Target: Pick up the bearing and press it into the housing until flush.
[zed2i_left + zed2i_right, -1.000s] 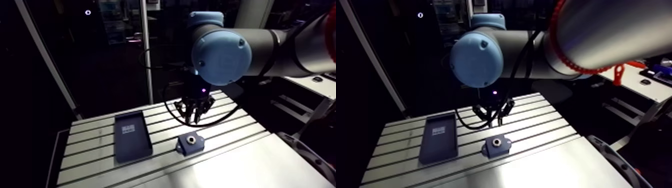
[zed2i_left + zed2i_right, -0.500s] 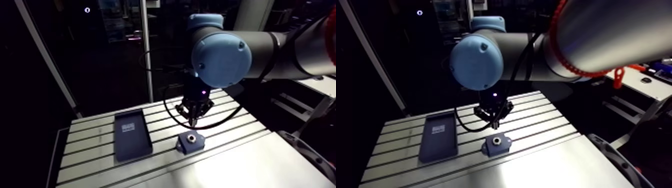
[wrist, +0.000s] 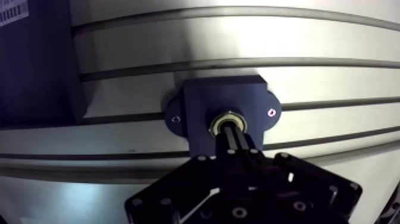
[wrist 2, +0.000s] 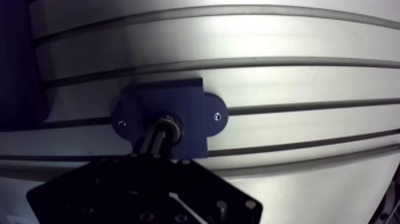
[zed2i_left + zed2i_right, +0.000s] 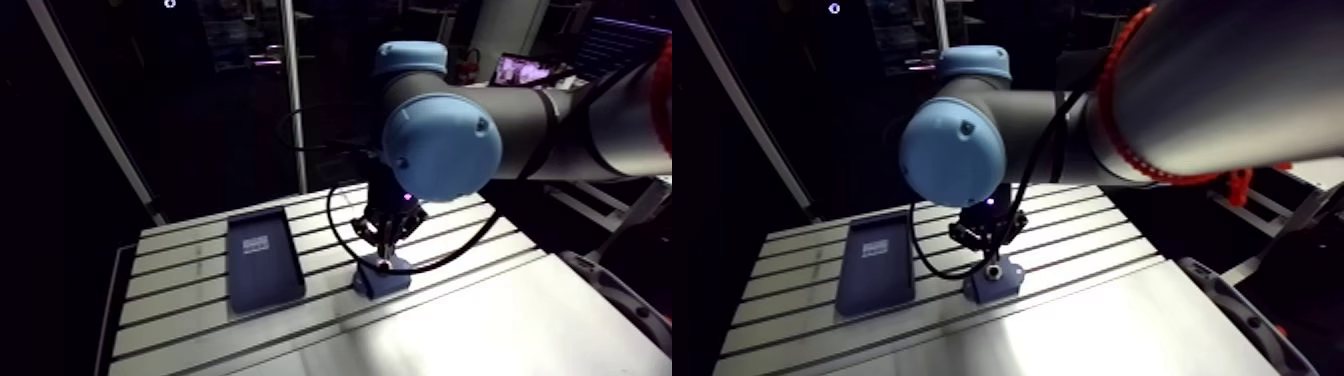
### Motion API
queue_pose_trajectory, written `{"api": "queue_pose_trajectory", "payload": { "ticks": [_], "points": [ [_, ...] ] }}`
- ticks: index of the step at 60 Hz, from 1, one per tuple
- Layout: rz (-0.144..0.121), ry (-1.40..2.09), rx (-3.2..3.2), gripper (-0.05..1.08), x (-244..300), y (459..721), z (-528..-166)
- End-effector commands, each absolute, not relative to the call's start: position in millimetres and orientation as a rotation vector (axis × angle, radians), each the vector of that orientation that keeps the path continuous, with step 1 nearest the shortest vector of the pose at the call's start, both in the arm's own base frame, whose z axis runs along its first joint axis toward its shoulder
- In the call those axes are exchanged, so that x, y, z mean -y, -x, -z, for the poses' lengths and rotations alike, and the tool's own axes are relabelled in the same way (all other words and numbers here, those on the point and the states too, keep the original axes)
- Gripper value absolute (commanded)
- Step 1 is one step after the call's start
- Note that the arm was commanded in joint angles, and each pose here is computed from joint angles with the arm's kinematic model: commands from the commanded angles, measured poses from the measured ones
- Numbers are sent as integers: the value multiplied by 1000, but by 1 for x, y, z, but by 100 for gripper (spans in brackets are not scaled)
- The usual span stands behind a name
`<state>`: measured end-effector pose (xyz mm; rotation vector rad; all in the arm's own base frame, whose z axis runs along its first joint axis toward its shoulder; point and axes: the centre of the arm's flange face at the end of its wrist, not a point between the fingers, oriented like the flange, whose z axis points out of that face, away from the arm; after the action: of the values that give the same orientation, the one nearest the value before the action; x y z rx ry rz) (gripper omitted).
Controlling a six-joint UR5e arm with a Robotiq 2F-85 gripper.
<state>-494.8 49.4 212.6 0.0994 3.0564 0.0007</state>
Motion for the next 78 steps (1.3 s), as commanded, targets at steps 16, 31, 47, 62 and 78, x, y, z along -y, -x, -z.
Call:
{"api": "queue_pose_trajectory", "payload": {
  "ticks": [16, 31, 47, 62, 78],
  "points": [
    [0, -98, -3049, 107, -49, 493, -203],
    [9, -95, -3036, 107, -48, 491, -196],
    [8, -93, -3039, 107, -49, 492, -197],
    [11, -83, -3035, 107, -48, 489, -196],
    [5, -76, -3042, 107, -49, 491, -195]
  ]
}}
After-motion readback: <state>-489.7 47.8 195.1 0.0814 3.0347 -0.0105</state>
